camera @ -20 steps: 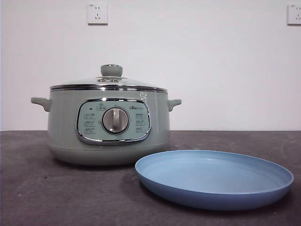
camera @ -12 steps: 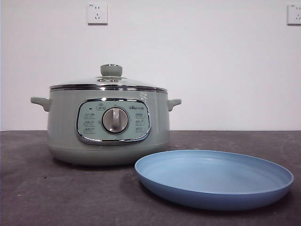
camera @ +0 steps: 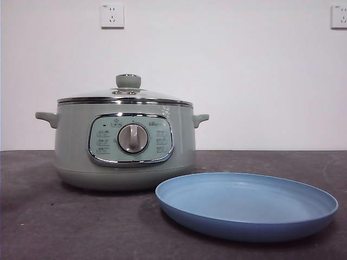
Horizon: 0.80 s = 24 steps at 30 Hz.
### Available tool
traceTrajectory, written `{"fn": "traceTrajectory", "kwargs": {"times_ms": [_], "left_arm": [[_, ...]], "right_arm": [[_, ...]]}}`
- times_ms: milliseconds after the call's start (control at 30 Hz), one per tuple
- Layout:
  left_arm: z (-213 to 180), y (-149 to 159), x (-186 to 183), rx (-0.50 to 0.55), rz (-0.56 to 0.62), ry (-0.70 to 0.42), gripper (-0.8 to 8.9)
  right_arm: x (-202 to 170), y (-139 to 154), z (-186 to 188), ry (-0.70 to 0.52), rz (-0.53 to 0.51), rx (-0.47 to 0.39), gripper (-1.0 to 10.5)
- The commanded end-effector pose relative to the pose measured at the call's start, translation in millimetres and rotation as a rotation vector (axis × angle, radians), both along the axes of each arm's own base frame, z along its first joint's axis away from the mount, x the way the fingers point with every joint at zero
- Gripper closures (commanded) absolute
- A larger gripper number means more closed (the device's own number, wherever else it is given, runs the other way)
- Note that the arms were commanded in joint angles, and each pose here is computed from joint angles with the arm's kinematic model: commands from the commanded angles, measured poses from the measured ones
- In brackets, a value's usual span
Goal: Take the potato out from the steamer,put the potato on the plate,close the lid
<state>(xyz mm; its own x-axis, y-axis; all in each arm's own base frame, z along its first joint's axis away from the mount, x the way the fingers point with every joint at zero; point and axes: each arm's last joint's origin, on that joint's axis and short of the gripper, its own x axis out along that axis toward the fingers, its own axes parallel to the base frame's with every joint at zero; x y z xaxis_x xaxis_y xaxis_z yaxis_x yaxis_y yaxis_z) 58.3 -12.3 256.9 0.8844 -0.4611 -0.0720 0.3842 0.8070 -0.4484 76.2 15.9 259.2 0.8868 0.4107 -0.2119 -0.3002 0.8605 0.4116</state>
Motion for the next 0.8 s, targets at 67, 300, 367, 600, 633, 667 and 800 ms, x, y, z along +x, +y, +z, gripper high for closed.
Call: {"fn": "traceTrajectory", "kwargs": {"times_ms": [67,300,367,600,633,667,800], "left_arm": [[14,-2,0,0.088,-0.096,0.036,8.22],[38,-5,5,0.215,-0.260,0.118,8.22],[44,-5,5,0.253,-0.284,0.145,8.22],[63,-5,4,0.321,-0.330,0.181,8.22],[64,-5,4,0.322,-0.330,0.176,8.22],[66,-5,3,0.324,-0.331,0.168,8.22],[68,-5,3,0.316,-0.330,0.170,7.21]], "right_arm": [[1,3,27,0.031,0.125,-0.074,9.6],[4,9,65,0.121,0.369,-0.167,9.6],[5,11,74,0.140,0.427,-0.195,9.6],[7,16,90,0.205,0.545,-0.274,9.6],[7,16,91,0.207,0.553,-0.274,9.6],[8,17,90,0.209,0.561,-0.275,9.6],[8,18,90,0.211,0.572,-0.277,9.3]]}}
